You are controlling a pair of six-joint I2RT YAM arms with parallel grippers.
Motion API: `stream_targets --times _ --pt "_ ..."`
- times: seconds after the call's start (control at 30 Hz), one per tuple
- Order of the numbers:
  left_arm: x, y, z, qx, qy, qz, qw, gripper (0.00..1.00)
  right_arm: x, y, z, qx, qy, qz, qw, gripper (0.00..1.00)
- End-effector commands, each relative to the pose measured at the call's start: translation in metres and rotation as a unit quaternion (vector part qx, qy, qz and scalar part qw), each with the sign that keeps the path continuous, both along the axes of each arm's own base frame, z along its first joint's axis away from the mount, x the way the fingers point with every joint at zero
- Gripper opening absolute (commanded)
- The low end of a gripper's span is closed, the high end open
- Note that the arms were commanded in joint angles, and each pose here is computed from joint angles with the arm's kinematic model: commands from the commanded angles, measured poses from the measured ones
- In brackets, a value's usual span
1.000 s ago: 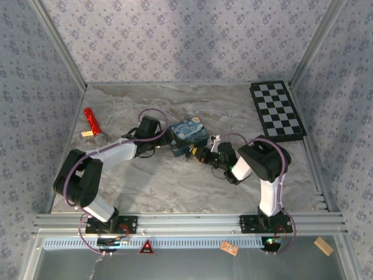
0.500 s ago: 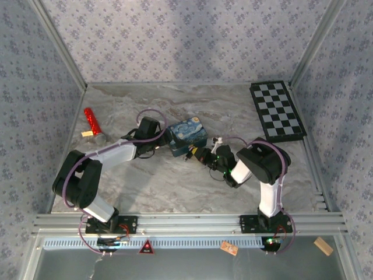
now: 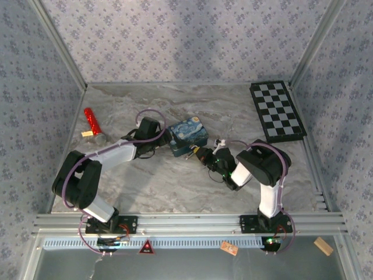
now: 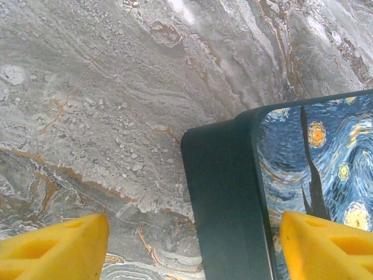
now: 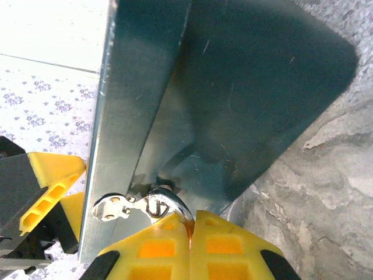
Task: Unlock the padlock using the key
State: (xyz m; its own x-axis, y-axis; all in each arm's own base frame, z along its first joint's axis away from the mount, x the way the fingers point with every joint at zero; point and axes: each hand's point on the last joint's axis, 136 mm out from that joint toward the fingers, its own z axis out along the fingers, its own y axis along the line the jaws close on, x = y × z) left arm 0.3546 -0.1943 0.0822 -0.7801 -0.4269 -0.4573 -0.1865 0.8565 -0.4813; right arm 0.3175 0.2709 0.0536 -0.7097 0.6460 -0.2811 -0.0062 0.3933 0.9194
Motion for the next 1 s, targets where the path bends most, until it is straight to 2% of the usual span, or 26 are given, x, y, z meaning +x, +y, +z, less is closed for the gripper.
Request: stream_targets --times 0.0,0.37,0.6,0.7,0.83,0.97 --pt "-0.006 -0.001 0.002 -0.003 0.003 0.007 1.0 0.76 0.012 0.001 0.019 0.044 -0.011 -0.041 0.998 0.0" --pt "-0.006 0.002 0.003 0.004 -0.005 0.025 1.0 0.78 0.024 -0.017 0.023 0.077 0.002 -0.1 0.992 0.0" --pt "0.002 -0.001 0.001 0.012 -0.004 0.021 1.0 0.79 0.023 -0.027 0.029 0.066 -0.008 -0.109 0.992 0.0" --pt "0.008 -0.003 0.002 0.015 -0.009 0.017 1.0 0.79 0.017 -0.035 0.03 0.033 0.002 -0.104 0.994 0.0" --pt "0.023 -0.012 0.003 0.016 -0.01 0.0 1.0 0.79 -0.001 -0.059 0.024 -0.06 0.029 -0.099 0.993 0.0" --pt "0.035 -0.021 0.002 0.025 -0.012 -0.016 0.999 0.79 -0.018 -0.084 0.039 -0.123 0.014 -0.086 0.989 0.0"
